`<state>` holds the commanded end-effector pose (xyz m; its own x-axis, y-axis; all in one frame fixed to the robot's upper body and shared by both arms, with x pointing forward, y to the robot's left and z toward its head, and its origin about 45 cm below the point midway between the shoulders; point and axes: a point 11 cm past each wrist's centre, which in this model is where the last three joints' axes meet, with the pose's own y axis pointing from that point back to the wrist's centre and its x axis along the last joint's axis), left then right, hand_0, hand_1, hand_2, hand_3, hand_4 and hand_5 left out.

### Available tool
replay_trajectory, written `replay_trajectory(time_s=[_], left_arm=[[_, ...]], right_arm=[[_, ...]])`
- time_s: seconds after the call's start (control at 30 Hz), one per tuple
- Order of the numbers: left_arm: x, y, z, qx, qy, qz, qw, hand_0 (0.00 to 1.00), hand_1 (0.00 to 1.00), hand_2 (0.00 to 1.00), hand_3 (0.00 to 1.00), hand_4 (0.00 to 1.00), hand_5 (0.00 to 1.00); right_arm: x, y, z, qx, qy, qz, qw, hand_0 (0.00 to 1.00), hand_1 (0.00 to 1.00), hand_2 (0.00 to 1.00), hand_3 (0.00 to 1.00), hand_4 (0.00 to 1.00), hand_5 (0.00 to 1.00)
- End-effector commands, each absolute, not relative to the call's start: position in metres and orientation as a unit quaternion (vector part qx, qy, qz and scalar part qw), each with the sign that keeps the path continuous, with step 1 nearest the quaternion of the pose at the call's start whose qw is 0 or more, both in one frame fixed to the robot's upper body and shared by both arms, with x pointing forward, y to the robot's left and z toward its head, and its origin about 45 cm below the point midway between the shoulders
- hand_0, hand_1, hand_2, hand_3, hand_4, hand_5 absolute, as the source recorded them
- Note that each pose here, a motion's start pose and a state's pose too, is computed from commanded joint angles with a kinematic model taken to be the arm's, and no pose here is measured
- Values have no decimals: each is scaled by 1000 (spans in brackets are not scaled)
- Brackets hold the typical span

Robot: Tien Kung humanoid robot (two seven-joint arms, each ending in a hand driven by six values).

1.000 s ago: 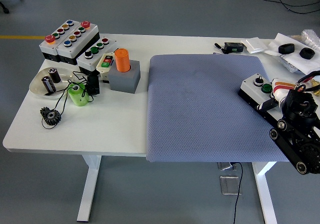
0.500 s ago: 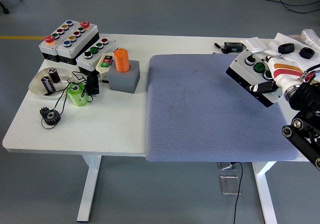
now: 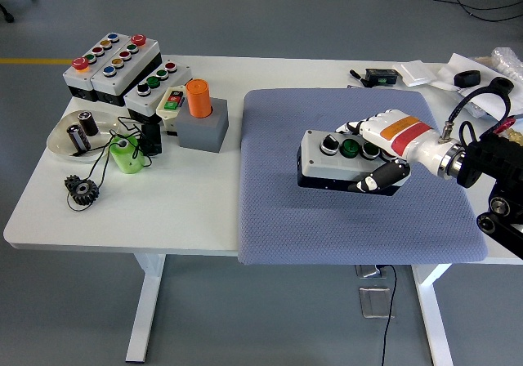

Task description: Pick up the button,place it on the desk,press the button,press the button

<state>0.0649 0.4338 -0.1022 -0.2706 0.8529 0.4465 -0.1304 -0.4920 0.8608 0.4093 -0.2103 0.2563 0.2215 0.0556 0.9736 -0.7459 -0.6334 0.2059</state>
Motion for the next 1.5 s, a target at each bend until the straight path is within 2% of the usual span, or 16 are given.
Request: replay_trajectory(time_s=[0.57,0.6,0.77,0.8,0.97,1.0,1.17,1.2,1.37,1.4,1.5], left_arm=[[64,434,-102,494,366,708,347,658,714,708,494,327,998],[64,434,-102,494,366,708,347,656,713,708,492,328,998],[63,434,-103,495,366,708,347,656,713,708,492,328,998],[63,433,-103,494,366,708,347,657,713,707,493,328,998],[63,433,-103,494,366,708,346,657,713,707,493,328,998],[63,433,-103,494,366,708,346,656,713,707,492,327,998],[63,433,-103,495,367,708,346,656,713,707,492,327,998],[63,433,-103,495,367,707,346,654,712,707,492,328,998],[62,433,-103,496,367,707,346,654,712,707,492,328,998],[62,433,-103,496,367,707,346,654,712,707,492,329,998],[61,433,-103,497,367,706,346,654,712,707,492,329,998]], right_arm=[[408,-203,225,706,-217,563,371,2,2,88,224,525,188],[408,-205,223,705,-218,561,374,32,2,122,265,537,217],[410,-209,219,702,-222,557,384,32,2,122,265,537,217],[410,-210,218,702,-223,557,383,38,2,122,259,544,264],[410,-211,219,699,-221,562,384,38,2,122,259,544,264],[410,-211,219,699,-220,562,384,67,2,168,360,562,275],[410,-214,214,695,-211,557,403,67,2,168,360,562,275],[410,-215,213,694,-209,556,407,87,34,230,435,586,305],[409,-218,208,690,-205,554,419,87,34,230,435,586,305],[409,-218,208,690,-205,553,419,91,57,249,536,606,347],[409,-220,206,687,-201,552,428,91,57,249,536,606,347]])
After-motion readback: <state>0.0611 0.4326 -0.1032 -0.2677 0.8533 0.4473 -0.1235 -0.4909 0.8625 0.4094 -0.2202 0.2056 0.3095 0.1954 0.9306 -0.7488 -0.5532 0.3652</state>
